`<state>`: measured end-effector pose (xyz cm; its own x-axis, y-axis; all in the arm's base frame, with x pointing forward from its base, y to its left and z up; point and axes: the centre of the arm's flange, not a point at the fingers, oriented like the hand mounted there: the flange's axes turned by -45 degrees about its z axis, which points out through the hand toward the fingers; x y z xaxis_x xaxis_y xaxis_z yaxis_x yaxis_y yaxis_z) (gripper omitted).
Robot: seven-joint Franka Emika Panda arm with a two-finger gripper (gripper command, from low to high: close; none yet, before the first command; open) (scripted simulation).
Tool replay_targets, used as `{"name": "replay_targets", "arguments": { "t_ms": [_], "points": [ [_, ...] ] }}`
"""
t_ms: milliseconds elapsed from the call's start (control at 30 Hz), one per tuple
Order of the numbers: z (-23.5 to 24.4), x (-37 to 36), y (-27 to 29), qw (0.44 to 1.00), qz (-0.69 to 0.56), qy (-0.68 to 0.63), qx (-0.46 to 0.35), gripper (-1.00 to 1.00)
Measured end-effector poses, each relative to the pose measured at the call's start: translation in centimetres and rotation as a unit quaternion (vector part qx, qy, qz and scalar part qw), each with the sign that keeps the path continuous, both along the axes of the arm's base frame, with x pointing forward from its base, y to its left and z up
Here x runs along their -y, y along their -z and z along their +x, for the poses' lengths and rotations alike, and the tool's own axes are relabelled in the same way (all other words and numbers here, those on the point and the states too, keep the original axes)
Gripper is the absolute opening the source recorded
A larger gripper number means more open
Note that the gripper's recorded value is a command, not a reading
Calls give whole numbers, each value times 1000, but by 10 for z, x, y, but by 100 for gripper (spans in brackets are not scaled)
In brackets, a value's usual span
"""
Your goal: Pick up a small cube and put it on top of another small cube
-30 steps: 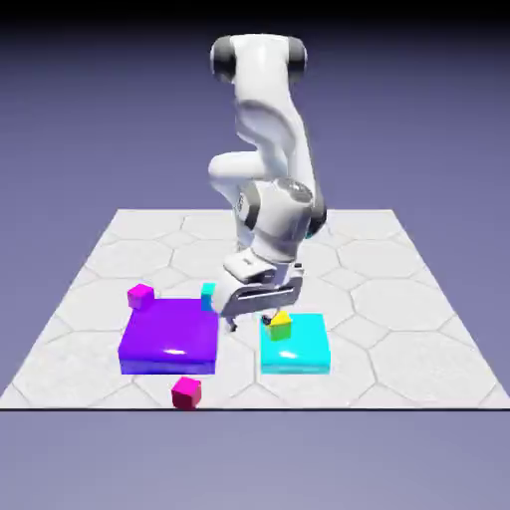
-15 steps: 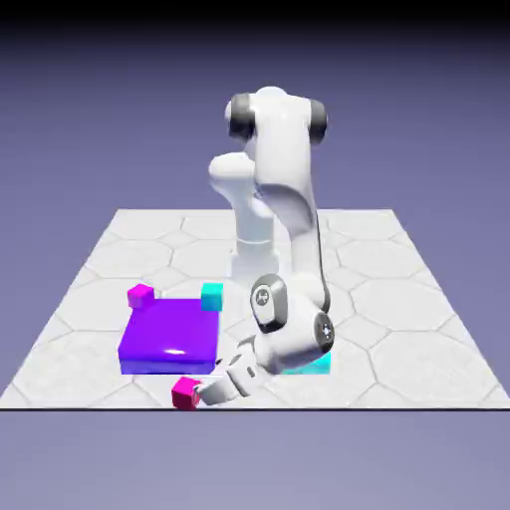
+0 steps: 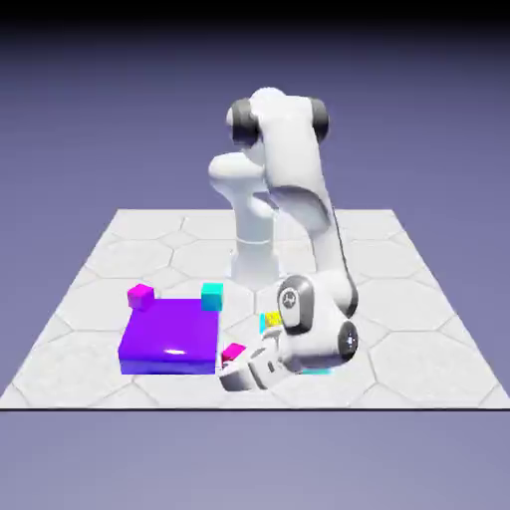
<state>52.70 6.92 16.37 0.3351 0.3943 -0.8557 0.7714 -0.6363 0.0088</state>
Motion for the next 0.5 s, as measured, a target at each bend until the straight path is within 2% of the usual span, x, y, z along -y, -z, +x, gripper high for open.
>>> {"name": "replay_targets", "arguments": {
  "t_ms": [200,267,400,433,500],
  "points": [
    [-55,-69,-58,996,-14,87,-21,-100],
    [-56,-71,-59,996,-15,88,-22,-100],
    [-86,-45,-20,996,-15,88,-21,-100],
    [-90,-42,-16,996,-15,88,-22,100],
    [-90,-42,-16,996,-15,88,-21,100]
  ]
}}
